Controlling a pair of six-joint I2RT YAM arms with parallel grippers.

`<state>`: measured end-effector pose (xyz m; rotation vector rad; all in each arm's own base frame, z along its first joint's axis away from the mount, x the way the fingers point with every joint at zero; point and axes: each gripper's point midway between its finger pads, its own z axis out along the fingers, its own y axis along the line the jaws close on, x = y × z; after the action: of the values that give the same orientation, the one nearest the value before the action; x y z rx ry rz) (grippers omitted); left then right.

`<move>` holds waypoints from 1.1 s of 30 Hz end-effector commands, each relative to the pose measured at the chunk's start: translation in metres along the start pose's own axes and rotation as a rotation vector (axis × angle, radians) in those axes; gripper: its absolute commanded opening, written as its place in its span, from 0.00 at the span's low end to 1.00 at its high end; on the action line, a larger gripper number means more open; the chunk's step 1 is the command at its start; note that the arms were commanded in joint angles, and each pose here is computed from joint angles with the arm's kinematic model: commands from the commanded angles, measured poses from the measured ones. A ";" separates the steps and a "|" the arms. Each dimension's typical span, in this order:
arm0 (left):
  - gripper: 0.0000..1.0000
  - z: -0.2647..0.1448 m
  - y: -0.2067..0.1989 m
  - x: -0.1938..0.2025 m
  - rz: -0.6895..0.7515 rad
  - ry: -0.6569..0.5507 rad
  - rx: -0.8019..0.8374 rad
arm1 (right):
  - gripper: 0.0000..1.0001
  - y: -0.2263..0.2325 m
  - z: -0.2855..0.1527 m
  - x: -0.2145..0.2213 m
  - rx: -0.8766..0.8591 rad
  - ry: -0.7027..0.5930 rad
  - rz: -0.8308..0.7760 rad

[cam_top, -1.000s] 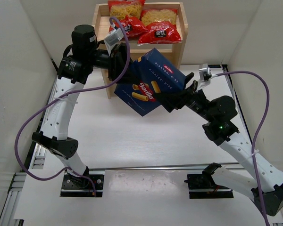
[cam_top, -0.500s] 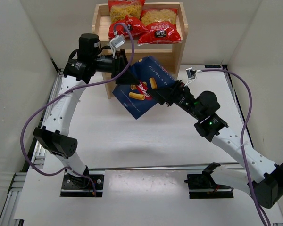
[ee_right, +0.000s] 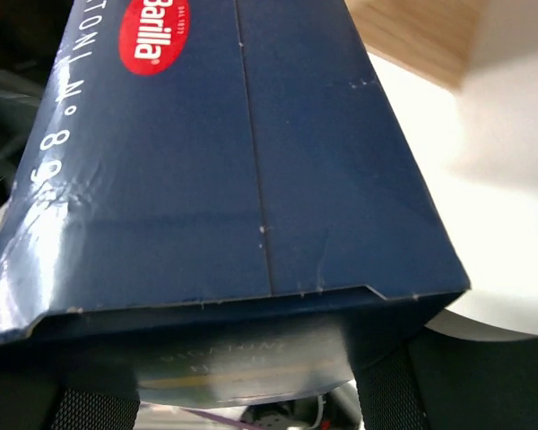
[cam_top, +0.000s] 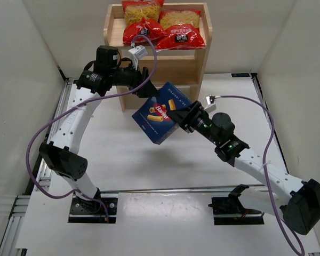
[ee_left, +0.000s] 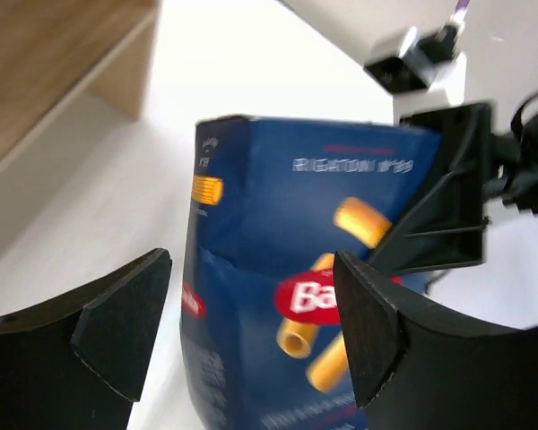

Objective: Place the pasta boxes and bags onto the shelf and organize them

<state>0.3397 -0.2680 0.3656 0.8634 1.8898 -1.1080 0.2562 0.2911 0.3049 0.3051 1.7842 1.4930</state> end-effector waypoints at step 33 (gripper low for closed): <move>0.90 -0.160 0.035 0.046 0.050 -0.113 -0.895 | 0.00 0.102 0.131 -0.152 -0.454 -0.492 0.287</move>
<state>0.3141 -0.1123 0.3623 0.3377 1.9801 -0.2116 0.4333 0.3518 0.3148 0.7072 1.5101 1.5712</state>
